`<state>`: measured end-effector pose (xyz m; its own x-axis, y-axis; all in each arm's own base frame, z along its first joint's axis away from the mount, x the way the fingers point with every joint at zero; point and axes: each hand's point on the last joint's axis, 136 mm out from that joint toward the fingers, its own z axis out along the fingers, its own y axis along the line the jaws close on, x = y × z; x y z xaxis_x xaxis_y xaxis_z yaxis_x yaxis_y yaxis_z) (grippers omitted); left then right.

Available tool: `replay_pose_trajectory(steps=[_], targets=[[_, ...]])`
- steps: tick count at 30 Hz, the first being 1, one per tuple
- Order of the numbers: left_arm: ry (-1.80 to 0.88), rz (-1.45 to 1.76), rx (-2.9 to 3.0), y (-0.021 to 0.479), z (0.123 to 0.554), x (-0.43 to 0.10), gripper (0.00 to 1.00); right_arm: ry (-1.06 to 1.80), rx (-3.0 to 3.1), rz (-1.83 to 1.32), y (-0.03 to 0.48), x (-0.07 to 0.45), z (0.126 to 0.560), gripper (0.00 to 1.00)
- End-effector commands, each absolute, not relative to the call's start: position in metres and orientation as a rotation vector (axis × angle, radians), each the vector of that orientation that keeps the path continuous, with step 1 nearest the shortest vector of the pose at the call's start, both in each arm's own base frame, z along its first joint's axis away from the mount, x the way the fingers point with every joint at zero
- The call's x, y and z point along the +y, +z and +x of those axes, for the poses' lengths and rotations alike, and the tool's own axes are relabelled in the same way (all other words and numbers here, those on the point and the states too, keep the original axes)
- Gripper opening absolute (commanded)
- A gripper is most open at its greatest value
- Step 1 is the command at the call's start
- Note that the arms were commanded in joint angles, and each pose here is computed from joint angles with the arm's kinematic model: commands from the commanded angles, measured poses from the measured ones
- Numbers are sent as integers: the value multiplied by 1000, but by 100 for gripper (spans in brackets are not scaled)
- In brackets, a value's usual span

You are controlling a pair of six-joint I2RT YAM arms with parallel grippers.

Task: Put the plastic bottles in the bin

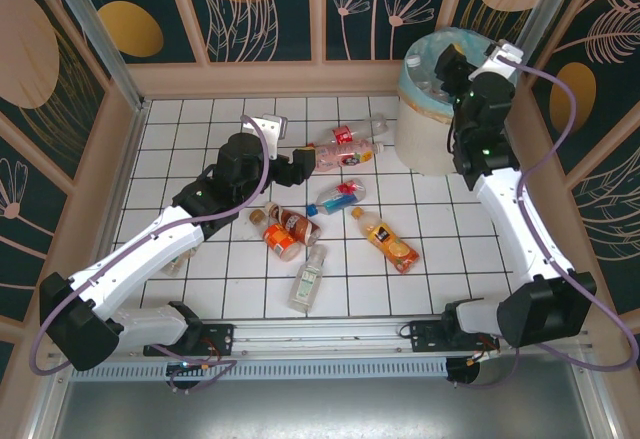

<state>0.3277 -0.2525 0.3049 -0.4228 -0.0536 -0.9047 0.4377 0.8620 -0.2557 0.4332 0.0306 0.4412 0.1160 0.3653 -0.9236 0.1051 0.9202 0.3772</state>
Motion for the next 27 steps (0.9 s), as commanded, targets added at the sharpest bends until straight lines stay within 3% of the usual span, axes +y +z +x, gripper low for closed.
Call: replay_pose_trajectory(steps=[1,6,12,19,27], targets=[[-575,260,1919,312,330,-253,87,235,1449,330,463,47,423,73],[-564,254,1923,312,330,-251,87,241,1528,207,463,79,422,71],[-566,258,1938,308,333,-254,87,178,1667,136,444,100,448,46],[-586,258,1947,306,336,-260,86,80,1835,146,424,112,516,19],[-566,253,1956,302,330,-253,86,27,1942,220,390,103,581,8]])
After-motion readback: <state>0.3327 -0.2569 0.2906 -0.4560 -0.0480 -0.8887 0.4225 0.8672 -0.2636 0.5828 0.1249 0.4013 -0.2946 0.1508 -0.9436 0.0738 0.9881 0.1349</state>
